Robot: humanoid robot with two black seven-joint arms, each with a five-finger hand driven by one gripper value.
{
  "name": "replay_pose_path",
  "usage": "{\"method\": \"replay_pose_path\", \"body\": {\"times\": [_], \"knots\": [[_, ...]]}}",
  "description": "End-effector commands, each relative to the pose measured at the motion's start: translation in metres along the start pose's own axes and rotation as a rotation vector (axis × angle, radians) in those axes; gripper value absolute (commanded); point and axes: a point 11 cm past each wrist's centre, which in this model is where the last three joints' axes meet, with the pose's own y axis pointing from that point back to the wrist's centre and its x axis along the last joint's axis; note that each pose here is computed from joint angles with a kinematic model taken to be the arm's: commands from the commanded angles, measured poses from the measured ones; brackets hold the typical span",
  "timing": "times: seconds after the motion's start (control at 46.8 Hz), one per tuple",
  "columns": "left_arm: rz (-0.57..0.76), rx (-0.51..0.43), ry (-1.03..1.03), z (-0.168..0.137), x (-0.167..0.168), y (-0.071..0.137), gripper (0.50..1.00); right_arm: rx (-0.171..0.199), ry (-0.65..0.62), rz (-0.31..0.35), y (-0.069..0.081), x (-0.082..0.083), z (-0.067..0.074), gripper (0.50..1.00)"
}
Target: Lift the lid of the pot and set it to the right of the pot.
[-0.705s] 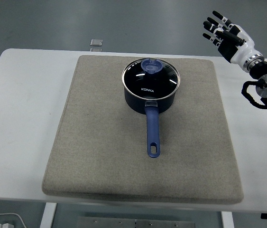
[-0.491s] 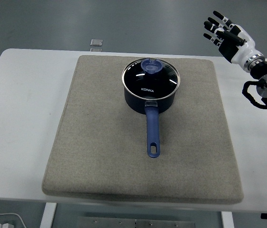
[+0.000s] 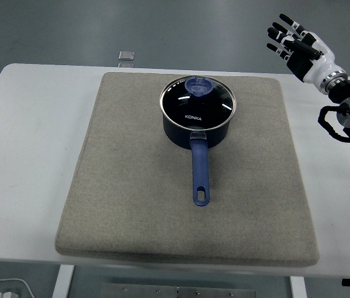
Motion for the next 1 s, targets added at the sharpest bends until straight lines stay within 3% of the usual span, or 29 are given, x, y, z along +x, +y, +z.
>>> {"method": "replay_pose_path", "body": {"times": [0.0, 0.385, 0.791, 0.983], "knots": [[0.001, 0.000, 0.000, 0.0000, 0.0001, 0.0000, 1.000, 0.002, -0.003, -0.007, -0.0005, -0.0019, 0.0003, 0.921], [-0.001, 0.000, 0.000, 0.0000, -0.0001, 0.0000, 1.000, -0.001, -0.016, -0.036, -0.0003, -0.0060, 0.0044, 0.921], [0.001, 0.000, 0.000, 0.0000, 0.0001, 0.0000, 1.000, -0.005, 0.000, -0.023, 0.0008, -0.0022, 0.0040, 0.921], [0.001, 0.000, 0.000, 0.0000, 0.0001, 0.0000, 1.000, -0.005, 0.038, -0.025, 0.0009, -0.0004, -0.0014, 0.921]]}}
